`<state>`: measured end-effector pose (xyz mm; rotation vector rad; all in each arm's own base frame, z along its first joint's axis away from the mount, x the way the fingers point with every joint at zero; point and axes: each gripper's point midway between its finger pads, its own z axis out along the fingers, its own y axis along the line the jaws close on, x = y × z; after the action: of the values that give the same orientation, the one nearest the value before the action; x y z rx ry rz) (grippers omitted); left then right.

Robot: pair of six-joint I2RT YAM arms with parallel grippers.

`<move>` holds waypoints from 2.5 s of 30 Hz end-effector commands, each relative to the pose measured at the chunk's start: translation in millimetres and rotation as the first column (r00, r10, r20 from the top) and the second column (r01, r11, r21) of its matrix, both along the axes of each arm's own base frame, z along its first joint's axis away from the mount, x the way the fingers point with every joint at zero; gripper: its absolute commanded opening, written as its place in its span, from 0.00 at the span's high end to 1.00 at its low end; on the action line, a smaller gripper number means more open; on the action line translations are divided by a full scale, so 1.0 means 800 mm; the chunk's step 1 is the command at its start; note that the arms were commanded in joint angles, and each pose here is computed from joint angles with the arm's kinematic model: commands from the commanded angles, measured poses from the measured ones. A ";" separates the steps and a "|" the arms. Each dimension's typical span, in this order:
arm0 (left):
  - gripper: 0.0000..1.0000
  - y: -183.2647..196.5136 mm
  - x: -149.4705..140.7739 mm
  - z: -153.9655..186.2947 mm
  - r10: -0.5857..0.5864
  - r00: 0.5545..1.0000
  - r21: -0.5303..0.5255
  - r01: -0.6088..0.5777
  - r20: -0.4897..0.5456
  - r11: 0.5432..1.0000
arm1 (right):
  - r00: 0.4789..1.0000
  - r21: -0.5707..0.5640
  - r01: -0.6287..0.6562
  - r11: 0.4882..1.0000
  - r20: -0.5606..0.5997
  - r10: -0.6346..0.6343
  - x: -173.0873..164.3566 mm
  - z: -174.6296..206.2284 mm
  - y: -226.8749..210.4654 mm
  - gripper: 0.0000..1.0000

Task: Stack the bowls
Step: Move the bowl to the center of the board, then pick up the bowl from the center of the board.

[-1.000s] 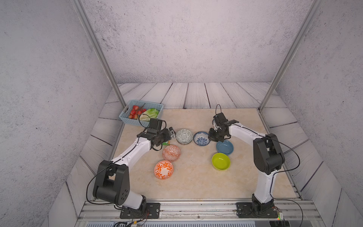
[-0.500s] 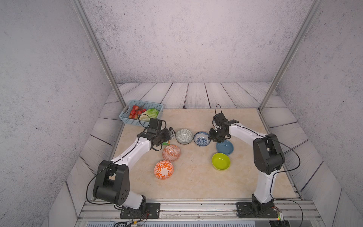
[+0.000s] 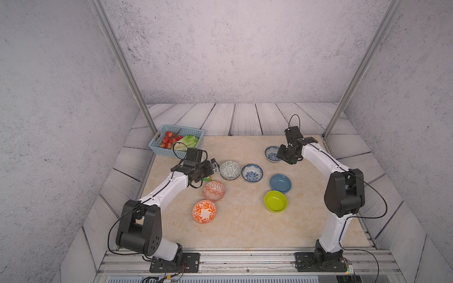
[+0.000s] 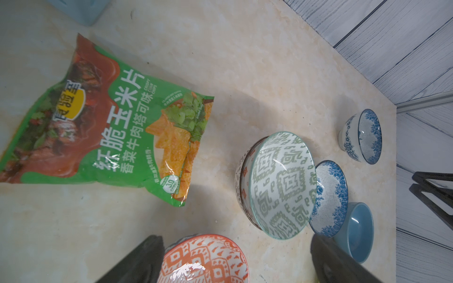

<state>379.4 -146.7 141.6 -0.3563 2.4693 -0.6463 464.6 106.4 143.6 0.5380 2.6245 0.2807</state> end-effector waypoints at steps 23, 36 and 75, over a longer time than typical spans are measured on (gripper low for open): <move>0.00 0.008 0.008 -0.004 0.026 1.000 -0.066 -0.025 0.002 0.997 | 0.992 -0.022 0.090 0.996 -0.089 -0.092 0.057 -0.078 -0.037 0.55; 0.00 0.008 0.009 -0.005 0.024 1.000 -0.069 -0.024 0.001 0.997 | 0.991 0.026 0.077 0.997 -0.113 -0.073 0.055 -0.095 -0.026 0.72; 0.00 0.012 0.011 -0.006 0.034 0.999 -0.065 -0.033 0.002 0.997 | 0.994 0.087 0.044 0.995 -0.107 -0.034 0.050 -0.088 -0.012 1.00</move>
<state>385.0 -141.6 141.9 -0.4046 2.4379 -0.7236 514.5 98.1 65.2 0.6555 2.6927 0.3600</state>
